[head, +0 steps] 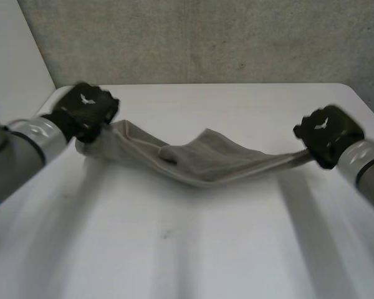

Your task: Fold the towel.

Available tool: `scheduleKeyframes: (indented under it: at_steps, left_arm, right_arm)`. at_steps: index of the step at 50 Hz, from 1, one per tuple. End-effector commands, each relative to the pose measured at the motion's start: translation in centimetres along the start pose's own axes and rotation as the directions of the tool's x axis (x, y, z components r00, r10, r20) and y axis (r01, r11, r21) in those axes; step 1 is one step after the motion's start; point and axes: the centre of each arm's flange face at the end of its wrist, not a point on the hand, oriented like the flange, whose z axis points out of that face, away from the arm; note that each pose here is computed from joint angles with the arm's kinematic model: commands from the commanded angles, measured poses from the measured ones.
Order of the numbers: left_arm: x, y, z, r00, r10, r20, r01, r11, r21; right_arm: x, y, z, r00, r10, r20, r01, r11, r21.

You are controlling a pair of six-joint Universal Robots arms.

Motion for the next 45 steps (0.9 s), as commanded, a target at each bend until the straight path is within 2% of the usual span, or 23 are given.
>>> scheduleKeyframes:
  at_steps: [1,6,13,18,20,23,25,29,31,34,36,37,38,39,40,41,42,44,45]
  left_arm:
    - [-3.8,-7.2,-6.1,0.969,-0.024,0.246,-0.012,0.989,0.146]
    - [-5.4,-9.2,-8.0,0.947,-0.098,0.306,0.029,0.975,0.221]
    - [-5.3,-7.4,-7.9,0.946,-0.132,0.297,0.085,0.982,0.166]
    - [-3.6,-4.0,-6.2,0.958,-0.159,0.237,0.148,0.987,0.063]
    - [-2.5,-0.8,-4.0,0.963,-0.185,0.196,0.196,0.98,-0.034]
    - [-2.0,0.7,-2.9,0.964,-0.199,0.176,0.215,0.974,-0.078]
    - [-1.4,3.0,-0.7,0.965,-0.216,0.15,0.236,0.963,-0.132]
    - [-1.4,4.5,1.6,0.967,-0.211,0.144,0.233,0.96,-0.155]
    - [-2.3,4.2,3.8,0.967,-0.186,0.173,0.209,0.97,-0.126]
    - [-3.0,3.3,4.8,0.966,-0.171,0.193,0.19,0.978,-0.088]
    - [-4.9,-0.6,6.6,0.957,-0.143,0.252,0.132,0.989,0.061]
    - [-4.9,-0.6,6.6,0.957,-0.143,0.252,0.131,0.989,0.061]
    - [-6.1,-3.1,7.1,0.947,-0.135,0.293,0.091,0.983,0.16]
    - [-7.2,-5.7,7.3,0.932,-0.13,0.338,0.041,0.965,0.26]
    - [-7.2,-5.7,7.3,0.932,-0.13,0.338,0.04,0.964,0.261]
    - [-8.3,-8.1,7.1,0.91,-0.134,0.393,-0.017,0.934,0.357]
    - [-8.3,-8.1,7.1,0.91,-0.134,0.393,-0.018,0.933,0.358]
    - [-10.2,-12.4,5.6,0.851,-0.168,0.498,-0.137,0.844,0.519]
    - [-10.2,-12.4,5.6,0.85,-0.168,0.498,-0.138,0.843,0.519]
  right_arm:
    - [6.6,-7.0,-5.2,0.995,0.021,-0.1,-0.011,0.995,0.095]
    - [8.7,-8.9,-7.0,0.989,0.019,-0.145,0.0,0.991,0.131]
    - [8.2,-8.1,-6.7,0.996,0.016,-0.093,-0.009,0.997,0.078]
    - [5.7,-5.3,-3.5,1.0,0.016,0.026,-0.015,0.999,-0.033]
    - [4.0,-3.7,-1.4,0.996,-0.002,0.089,0.01,0.996,-0.09]
    - [2.6,-2.5,0.4,0.99,-0.019,0.143,0.037,0.992,-0.123]
    - [1.7,-1.9,1.5,0.985,-0.026,0.169,0.05,0.989,-0.139]
    - [0.4,-1.3,3.6,0.982,-0.043,0.182,0.07,0.987,-0.144]
    - [0.1,-2.1,5.8,0.991,-0.077,0.111,0.088,0.991,-0.096]
    - [0.7,-2.8,7.0,0.995,-0.095,0.037,0.097,0.993,-0.06]
    - [3.5,-5.7,8.7,0.976,-0.115,-0.187,0.127,0.99,0.057]
    - [3.5,-5.7,8.7,0.975,-0.115,-0.188,0.128,0.99,0.057]
    - [5.3,-7.8,9.0,0.943,-0.1,-0.318,0.15,0.979,0.137]
    - [7.3,-10.2,8.8,0.892,-0.063,-0.447,0.182,0.956,0.229]
    - [7.4,-10.2,8.8,0.892,-0.062,-0.448,0.183,0.956,0.23]
    - [9.2,-12.6,8.1,0.831,0.001,-0.556,0.217,0.92,0.327]
    - [9.2,-12.6,8.1,0.831,0.002,-0.557,0.218,0.919,0.328]
    - [12.0,-15.8,5.7,0.71,0.126,-0.692,0.296,0.839,0.457]
    - [12.0,-15.8,5.7,0.71,0.127,-0.693,0.297,0.838,0.457]
